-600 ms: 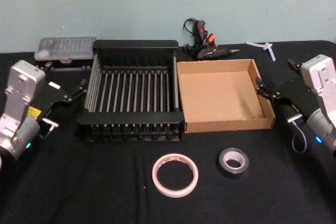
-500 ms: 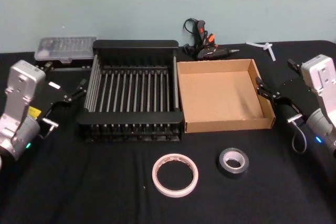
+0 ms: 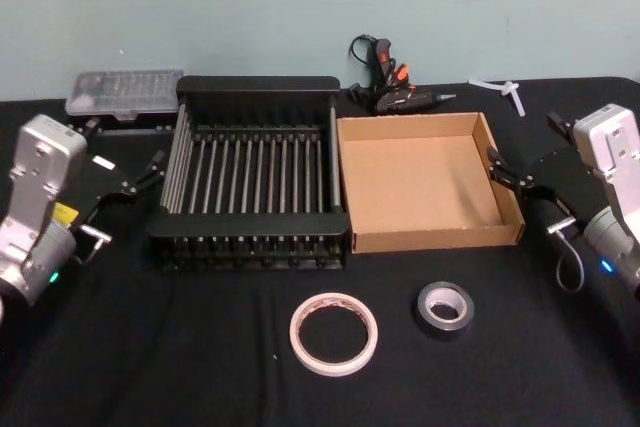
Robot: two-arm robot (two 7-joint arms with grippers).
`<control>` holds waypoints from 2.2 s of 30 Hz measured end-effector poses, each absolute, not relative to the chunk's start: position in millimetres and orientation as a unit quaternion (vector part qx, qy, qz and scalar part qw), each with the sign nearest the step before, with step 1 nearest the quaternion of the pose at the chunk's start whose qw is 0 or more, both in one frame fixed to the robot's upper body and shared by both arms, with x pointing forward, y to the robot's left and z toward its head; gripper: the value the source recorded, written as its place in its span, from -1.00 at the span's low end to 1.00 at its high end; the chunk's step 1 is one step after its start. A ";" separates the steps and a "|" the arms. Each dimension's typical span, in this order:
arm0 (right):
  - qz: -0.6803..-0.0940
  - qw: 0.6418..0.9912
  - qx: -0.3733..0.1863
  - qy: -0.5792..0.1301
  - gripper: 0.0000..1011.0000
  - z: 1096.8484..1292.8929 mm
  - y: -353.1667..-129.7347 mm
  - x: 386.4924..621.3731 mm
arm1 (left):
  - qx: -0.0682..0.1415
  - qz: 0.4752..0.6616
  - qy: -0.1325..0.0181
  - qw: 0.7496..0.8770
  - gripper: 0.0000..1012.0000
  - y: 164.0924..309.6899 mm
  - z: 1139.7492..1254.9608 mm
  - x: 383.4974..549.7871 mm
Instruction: Pick up the white tape and place it into the black box , Pick up the silver tape and place it into the brown box.
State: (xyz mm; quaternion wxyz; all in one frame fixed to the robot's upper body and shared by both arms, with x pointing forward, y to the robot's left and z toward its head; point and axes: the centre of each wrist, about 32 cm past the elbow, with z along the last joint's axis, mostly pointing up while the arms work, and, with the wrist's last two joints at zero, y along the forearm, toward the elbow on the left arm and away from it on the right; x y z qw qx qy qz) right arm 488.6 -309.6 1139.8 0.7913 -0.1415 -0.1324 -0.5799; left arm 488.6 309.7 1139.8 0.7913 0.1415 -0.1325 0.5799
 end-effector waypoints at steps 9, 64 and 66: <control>-0.580 0.791 -0.142 -0.132 0.98 1139.7 -309.7 488.6 | 0.141 0.580 -0.132 0.791 0.98 309.7 1139.8 488.6; -0.558 0.818 -0.119 -0.067 0.98 1170.2 -294.2 465.9 | 0.142 0.580 -0.132 0.791 0.98 309.7 1139.8 488.6; -0.555 0.821 -0.125 -0.057 0.98 1174.9 -291.1 462.6 | 0.141 0.580 -0.132 0.791 0.98 309.6 1139.8 488.6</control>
